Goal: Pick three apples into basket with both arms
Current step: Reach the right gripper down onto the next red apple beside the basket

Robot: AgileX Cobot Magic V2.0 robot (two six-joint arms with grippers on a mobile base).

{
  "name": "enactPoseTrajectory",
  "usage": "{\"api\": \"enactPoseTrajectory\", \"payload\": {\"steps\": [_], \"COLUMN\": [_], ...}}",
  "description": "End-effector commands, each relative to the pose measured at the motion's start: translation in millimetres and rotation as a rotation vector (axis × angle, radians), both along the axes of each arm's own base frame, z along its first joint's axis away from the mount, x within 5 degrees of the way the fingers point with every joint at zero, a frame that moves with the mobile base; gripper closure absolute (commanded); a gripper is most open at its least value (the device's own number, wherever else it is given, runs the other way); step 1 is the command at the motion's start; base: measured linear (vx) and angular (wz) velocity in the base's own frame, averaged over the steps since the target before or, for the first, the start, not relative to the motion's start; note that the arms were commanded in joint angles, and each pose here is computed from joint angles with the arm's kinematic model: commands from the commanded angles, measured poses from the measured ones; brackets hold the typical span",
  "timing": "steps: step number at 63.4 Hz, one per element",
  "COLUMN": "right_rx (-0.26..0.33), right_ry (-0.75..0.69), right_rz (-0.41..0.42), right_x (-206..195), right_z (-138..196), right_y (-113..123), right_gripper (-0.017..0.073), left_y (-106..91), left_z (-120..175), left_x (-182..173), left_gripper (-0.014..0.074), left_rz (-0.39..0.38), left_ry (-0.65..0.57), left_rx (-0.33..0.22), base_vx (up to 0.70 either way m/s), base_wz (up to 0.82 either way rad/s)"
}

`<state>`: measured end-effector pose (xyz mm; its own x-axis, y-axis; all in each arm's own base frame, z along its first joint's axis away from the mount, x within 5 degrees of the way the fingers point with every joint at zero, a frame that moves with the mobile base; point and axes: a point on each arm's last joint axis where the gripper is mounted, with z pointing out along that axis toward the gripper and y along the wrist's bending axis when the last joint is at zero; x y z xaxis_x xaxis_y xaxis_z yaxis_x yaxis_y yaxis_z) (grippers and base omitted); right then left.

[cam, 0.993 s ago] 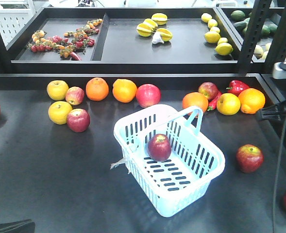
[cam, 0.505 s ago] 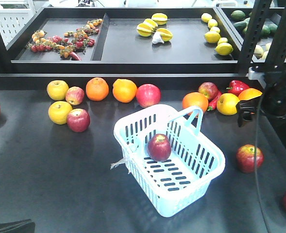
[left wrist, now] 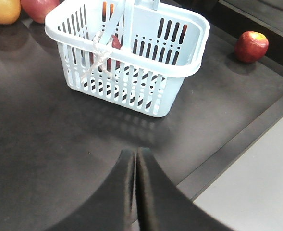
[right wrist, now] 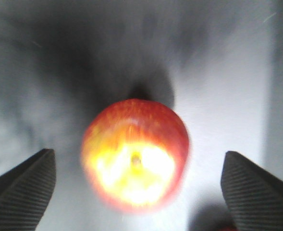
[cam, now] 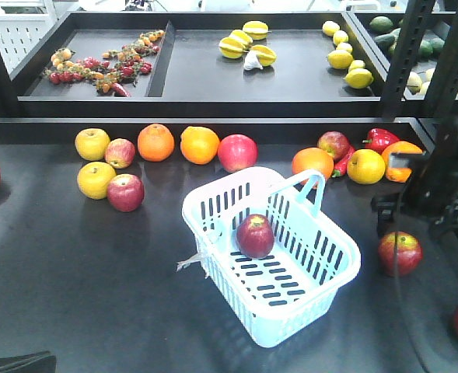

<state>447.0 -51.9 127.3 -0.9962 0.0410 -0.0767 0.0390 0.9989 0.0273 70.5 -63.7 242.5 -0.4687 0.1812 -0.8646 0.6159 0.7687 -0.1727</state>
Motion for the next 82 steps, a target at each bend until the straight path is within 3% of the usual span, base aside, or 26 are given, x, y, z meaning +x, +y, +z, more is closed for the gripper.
{"api": "enactPoseTrajectory", "payload": {"steps": [1,14,22,39,51,63,74,82], "right_rx": [-0.013,-0.008,-0.008,0.049,0.049,0.069,0.185,0.279], "right_ry": [-0.078,-0.038,-0.041,-0.092,-0.151,-0.210,-0.269,-0.262], "right_rz": [-0.005,0.003,-0.001,0.021,0.045,0.101,0.133,0.157], "right_x": [7,8,8,4,-13,-45,-77,-96], "right_z": [19,-4,-1,33,95,164,206,207], "right_y": [-4,-4,-4,2,6,13,30,44], "right_gripper": [-0.0085,-0.0063,0.0013,0.0371,0.0549,0.0568,0.0564,0.0564], "left_y": [-0.9,-0.9,-0.9,-0.9,-0.9,-0.9,-1.0,-1.0], "left_z": [13,13,13,13,13,13,13,13], "left_x": [4,4,4,4,4,4,4,4], "left_gripper": [0.0601,0.0601,0.0601,0.0601,0.0601,0.0601,0.0601,0.0601], "left_rz": [0.030,0.030,0.030,0.030,0.030,0.030,0.030,0.030], "left_ry": [-0.050,-0.050,-0.050,-0.050,-0.050,-0.050,-0.049,-0.049], "left_rx": [-0.061,-0.061,-0.061,-0.061,-0.061,-0.061,-0.062,-0.062], "base_vx": [0.00,0.00,0.00,0.00,0.00,0.00,0.00,0.00], "base_wz": [0.00,0.00,0.00,0.00,0.00,0.00,0.00,0.00]}}
